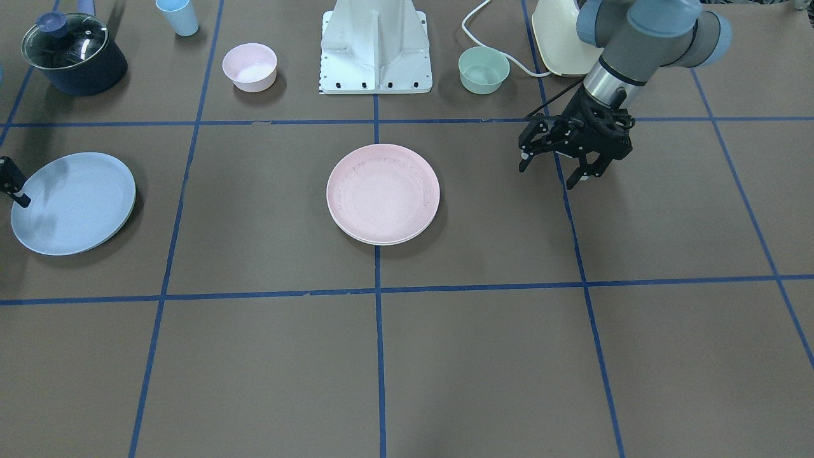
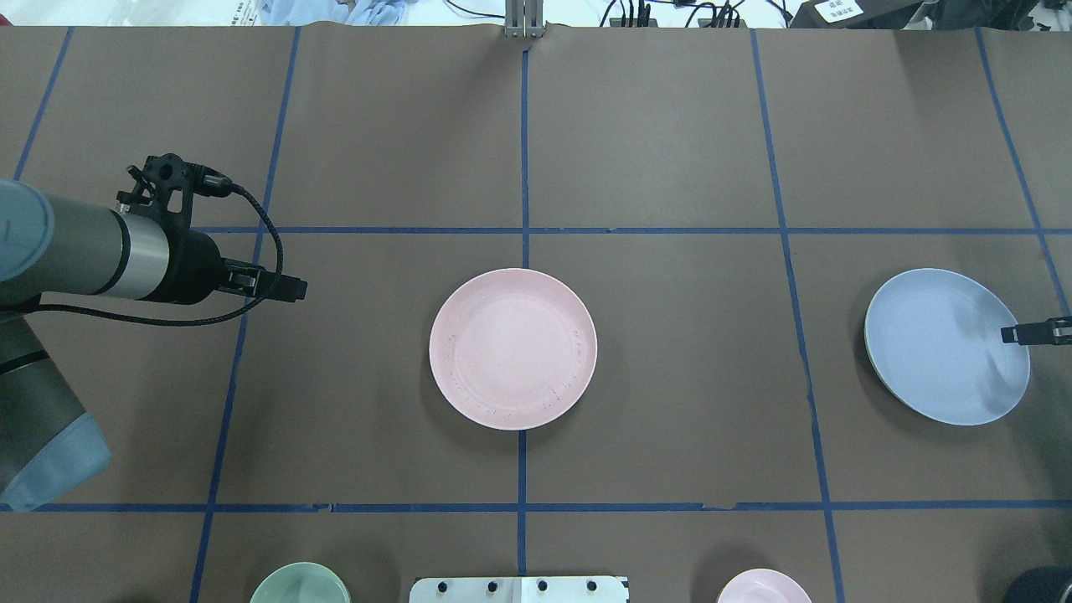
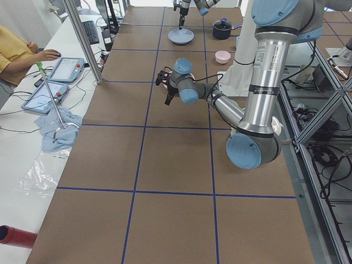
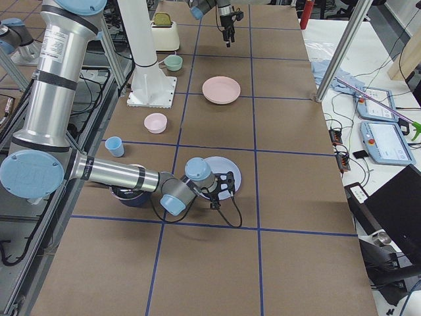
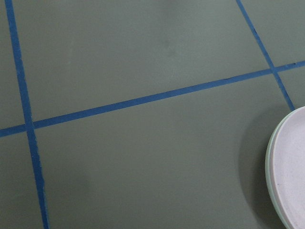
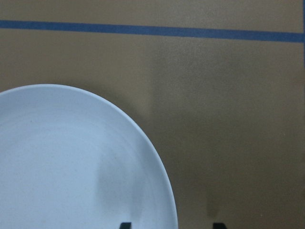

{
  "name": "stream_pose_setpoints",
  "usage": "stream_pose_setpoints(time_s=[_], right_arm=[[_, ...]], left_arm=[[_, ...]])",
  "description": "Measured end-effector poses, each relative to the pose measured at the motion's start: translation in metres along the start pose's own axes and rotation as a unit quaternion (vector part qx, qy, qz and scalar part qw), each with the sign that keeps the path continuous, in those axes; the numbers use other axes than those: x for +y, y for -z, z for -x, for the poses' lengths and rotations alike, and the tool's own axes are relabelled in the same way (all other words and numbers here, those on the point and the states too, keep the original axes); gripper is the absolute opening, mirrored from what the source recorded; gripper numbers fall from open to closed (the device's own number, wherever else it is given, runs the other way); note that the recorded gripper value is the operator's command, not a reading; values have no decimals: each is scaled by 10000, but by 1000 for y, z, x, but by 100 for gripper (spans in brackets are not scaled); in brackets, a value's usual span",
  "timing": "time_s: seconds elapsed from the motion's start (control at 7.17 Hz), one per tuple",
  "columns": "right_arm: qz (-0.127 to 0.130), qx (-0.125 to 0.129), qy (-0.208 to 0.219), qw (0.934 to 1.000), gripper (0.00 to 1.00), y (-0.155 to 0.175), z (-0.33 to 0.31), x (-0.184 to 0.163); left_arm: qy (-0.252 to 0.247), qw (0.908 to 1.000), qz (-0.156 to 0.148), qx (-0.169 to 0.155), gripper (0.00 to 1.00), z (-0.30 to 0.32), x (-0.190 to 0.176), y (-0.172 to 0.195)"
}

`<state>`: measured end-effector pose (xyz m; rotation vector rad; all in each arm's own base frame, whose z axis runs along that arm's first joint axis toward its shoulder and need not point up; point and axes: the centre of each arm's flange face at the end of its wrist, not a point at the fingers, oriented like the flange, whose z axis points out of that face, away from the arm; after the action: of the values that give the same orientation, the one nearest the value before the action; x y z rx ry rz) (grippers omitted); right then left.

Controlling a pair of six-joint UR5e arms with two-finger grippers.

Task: Stack three plates with pink and blue
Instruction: 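Reach the right gripper to the light blue plate's rim and grasp it, then carry the light blue plate with the right gripper onto the pink plate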

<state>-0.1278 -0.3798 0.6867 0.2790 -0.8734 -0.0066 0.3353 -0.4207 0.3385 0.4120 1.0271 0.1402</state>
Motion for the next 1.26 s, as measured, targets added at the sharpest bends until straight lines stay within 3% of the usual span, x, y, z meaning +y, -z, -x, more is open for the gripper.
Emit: stream_pose_setpoints(time_s=[0.14,0.56,0.84,1.26], right_arm=[[36,16,49,10000,0,-4,2,3],[4,-43,131,9999,0,-6,13,-3],[-49,-288,173,9994,0,7,35,-21],[-145,-624,-51,9979,0,38,101,-102]], left_arm=[[-4,10000,-6,1,100,0,0,1],[-5,10000,-10,-7,100,0,0,1],[-3,10000,-9,-12,100,1,0,1],[-64,10000,-25,-72,100,16,-11,12]])
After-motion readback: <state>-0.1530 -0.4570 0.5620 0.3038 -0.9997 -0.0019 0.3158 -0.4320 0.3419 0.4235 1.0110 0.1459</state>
